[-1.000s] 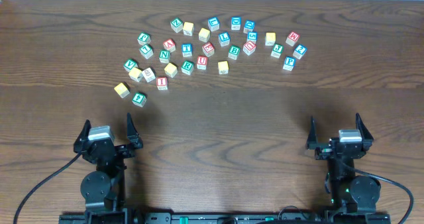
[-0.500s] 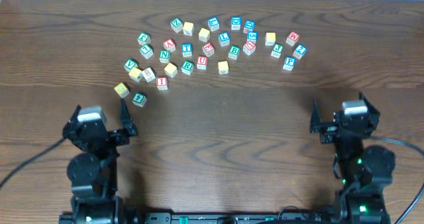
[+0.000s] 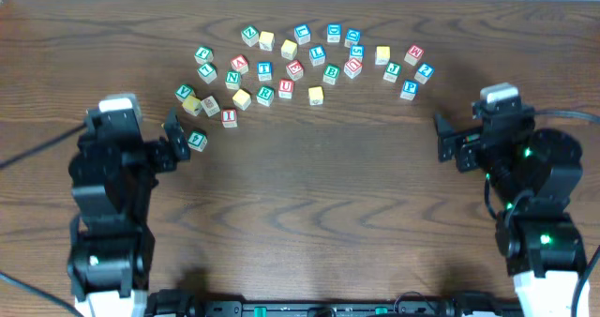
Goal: Spell out NEURIPS
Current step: 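Raise both arms and move grippers over the block cluster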
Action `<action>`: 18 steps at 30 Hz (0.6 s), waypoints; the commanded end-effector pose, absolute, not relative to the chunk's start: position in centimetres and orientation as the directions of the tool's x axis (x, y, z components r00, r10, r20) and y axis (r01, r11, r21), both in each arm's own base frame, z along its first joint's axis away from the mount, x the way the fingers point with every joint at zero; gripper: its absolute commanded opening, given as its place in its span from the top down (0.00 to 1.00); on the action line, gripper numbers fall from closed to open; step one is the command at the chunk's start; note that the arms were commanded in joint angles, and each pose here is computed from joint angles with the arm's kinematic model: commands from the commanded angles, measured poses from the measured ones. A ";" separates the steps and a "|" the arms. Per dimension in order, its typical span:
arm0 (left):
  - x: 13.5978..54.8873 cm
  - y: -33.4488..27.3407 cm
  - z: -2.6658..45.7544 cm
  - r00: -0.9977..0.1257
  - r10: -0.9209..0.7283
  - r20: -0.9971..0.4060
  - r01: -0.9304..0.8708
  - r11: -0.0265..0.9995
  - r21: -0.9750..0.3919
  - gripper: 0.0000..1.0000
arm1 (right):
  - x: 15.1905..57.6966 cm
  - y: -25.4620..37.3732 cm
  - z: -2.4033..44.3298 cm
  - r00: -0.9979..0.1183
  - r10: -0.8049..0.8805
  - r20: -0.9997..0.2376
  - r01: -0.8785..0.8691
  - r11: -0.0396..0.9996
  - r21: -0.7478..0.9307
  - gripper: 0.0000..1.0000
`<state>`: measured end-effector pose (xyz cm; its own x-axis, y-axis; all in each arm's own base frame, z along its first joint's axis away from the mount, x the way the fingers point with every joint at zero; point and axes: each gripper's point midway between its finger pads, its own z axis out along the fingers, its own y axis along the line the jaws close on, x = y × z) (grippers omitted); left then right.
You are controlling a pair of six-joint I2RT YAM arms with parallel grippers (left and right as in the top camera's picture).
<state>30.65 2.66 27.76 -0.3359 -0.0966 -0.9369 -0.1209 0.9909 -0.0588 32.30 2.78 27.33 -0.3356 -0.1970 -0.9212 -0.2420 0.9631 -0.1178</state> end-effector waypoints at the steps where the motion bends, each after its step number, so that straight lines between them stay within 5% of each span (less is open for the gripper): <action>1: 32.1 2.2 29.8 -0.370 -0.143 -0.918 -0.104 0.988 -0.112 0.02 | 33.3 3.8 29.0 -0.342 -0.200 -0.918 -0.304 0.948 -0.093 0.01; 18: 37.5 1.4 27.8 -0.748 -0.167 -0.642 -0.102 0.985 -0.137 0.02 | 38.8 4.7 26.9 -0.705 -0.187 -0.684 -0.349 0.931 0.106 0.01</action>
<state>36.68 1.50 27.70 -0.7356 -0.1505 -0.6605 -0.0992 0.9884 -0.1147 37.66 4.60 26.50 -0.6994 -0.1854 -0.6903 -0.3419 0.9349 0.0953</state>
